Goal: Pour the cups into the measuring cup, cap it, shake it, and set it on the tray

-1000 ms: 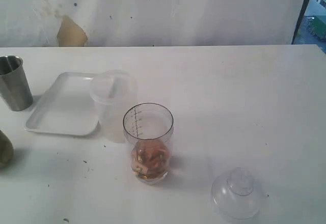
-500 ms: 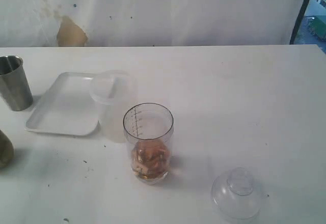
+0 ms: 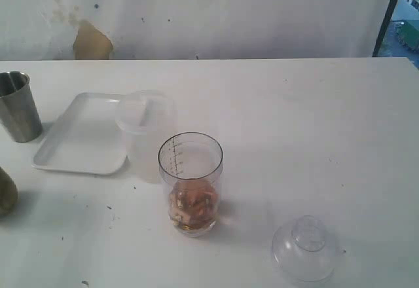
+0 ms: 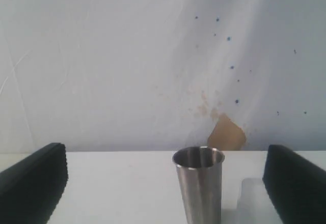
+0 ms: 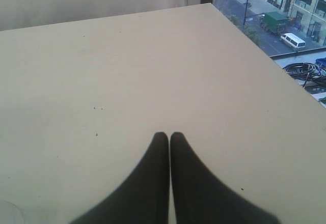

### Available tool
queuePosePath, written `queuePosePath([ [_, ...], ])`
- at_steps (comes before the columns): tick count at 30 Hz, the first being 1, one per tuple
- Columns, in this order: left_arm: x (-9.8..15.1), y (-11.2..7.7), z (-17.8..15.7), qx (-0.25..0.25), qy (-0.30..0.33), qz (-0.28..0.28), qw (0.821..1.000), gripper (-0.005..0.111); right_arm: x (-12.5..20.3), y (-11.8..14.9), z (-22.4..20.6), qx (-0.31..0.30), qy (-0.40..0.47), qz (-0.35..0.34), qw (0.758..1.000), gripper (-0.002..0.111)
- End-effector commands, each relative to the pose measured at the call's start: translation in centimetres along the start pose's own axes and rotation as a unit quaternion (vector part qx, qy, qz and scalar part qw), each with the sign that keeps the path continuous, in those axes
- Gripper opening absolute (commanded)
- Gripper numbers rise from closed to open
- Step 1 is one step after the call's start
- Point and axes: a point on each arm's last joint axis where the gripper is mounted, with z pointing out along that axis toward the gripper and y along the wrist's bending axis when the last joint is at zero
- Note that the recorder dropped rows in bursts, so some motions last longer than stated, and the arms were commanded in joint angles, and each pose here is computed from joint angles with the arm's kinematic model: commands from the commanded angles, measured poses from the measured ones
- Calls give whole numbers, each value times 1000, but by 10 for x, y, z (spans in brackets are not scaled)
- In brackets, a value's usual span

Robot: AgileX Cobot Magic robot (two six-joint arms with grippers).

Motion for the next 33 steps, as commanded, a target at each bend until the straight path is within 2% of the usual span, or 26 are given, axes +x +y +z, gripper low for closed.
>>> queuePosePath([
  [1, 9, 2, -7, -11, 37, -12, 999, 105, 0, 0, 0, 2, -5, -1, 1000, 1],
  [6, 20, 0, -12, -2, 89, 29, 996, 105, 0, 0, 0, 2, -5, -1, 1000, 1],
  [9, 24, -1, -13, 11, 112, 30, 993, 105, 0, 0, 0, 2, -5, -1, 1000, 1],
  [11, 28, -3, -14, 22, 136, 21, 990, 105, 0, 0, 0, 2, -5, -1, 1000, 1],
  [15, 28, -3, -14, 25, 134, -14, 991, 105, 0, 0, 0, 2, -5, -1, 1000, 1],
  [18, 27, -3, -14, 17, 134, -75, 988, 105, 0, 0, 0, 2, -5, -1, 1000, 1],
  [20, 27, -3, -14, 14, 135, -94, 986, 105, 0, 0, 0, 2, -5, -1, 1000, 1],
  [27, 27, -3, -14, 14, 132, -91, 987, 105, 0, 0, 0, 2, -5, -1, 1000, 1],
  [33, 26, -3, -14, 21, 128, -40, 991, 105, 0, 0, 0, 2, -5, -1, 1000, 1],
])
